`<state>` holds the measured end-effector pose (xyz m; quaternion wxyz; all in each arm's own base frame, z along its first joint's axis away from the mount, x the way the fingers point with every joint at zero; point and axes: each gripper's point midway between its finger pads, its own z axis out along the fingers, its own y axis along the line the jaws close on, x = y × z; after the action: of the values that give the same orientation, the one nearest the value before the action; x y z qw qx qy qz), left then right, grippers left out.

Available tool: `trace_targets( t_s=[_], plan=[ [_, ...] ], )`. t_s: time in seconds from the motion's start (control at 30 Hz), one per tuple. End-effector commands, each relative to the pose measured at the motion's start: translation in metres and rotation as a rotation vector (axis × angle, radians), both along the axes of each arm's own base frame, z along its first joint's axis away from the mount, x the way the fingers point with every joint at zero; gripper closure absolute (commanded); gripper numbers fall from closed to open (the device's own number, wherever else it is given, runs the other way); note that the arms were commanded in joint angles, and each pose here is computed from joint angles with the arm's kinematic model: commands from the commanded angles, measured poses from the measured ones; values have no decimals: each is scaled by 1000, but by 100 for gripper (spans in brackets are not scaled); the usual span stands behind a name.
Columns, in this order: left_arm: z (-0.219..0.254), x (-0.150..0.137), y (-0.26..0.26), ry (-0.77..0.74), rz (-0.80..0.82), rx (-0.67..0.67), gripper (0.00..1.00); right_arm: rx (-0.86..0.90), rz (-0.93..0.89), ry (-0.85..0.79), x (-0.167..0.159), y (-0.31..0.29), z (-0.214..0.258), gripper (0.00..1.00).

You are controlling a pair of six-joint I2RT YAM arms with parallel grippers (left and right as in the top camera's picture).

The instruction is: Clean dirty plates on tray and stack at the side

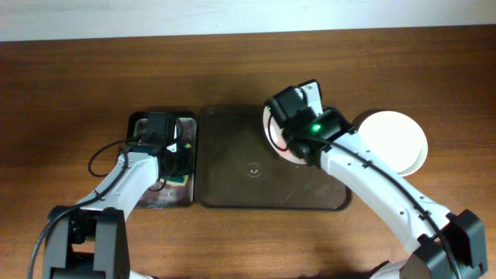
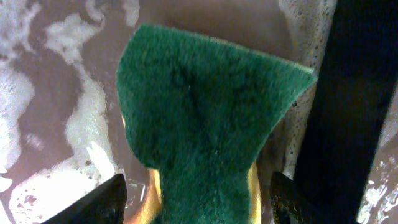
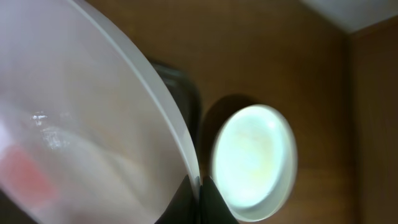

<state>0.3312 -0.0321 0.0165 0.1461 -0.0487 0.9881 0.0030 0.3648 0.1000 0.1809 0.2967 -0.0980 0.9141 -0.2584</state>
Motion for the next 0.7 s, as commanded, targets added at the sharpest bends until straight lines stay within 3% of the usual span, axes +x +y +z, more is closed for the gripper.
trace_targets(
  t_s=[0.0,0.1,0.17,0.23,0.27,0.3,0.53,0.6,0.63,0.67],
  plan=[
    [-5,-14,4,52,-1,12,29,-151,-34,-155,4,-5,36,96],
    [-9,-29,4,109,-4,8,31,-151,-24,-177,4,1,39,96],
    [-14,-35,5,126,-4,10,43,-143,-29,-184,4,2,40,96],
    [-16,-39,6,136,-4,12,67,-143,-29,-184,4,2,40,96],
    [-16,-39,6,135,-4,12,92,-143,-29,-184,4,2,40,96],
    [-16,-38,5,134,-4,12,100,-144,-28,-183,4,2,40,96],
    [0,-28,4,79,-4,6,100,-145,-29,-183,4,1,40,96],
    [12,-20,3,35,-4,2,43,-155,-38,-200,5,0,43,96],
    [21,-11,5,-3,1,12,21,-155,-41,-209,6,-1,45,96],
    [26,-5,6,-28,3,19,19,-153,-41,-211,6,0,45,96]
  ],
)
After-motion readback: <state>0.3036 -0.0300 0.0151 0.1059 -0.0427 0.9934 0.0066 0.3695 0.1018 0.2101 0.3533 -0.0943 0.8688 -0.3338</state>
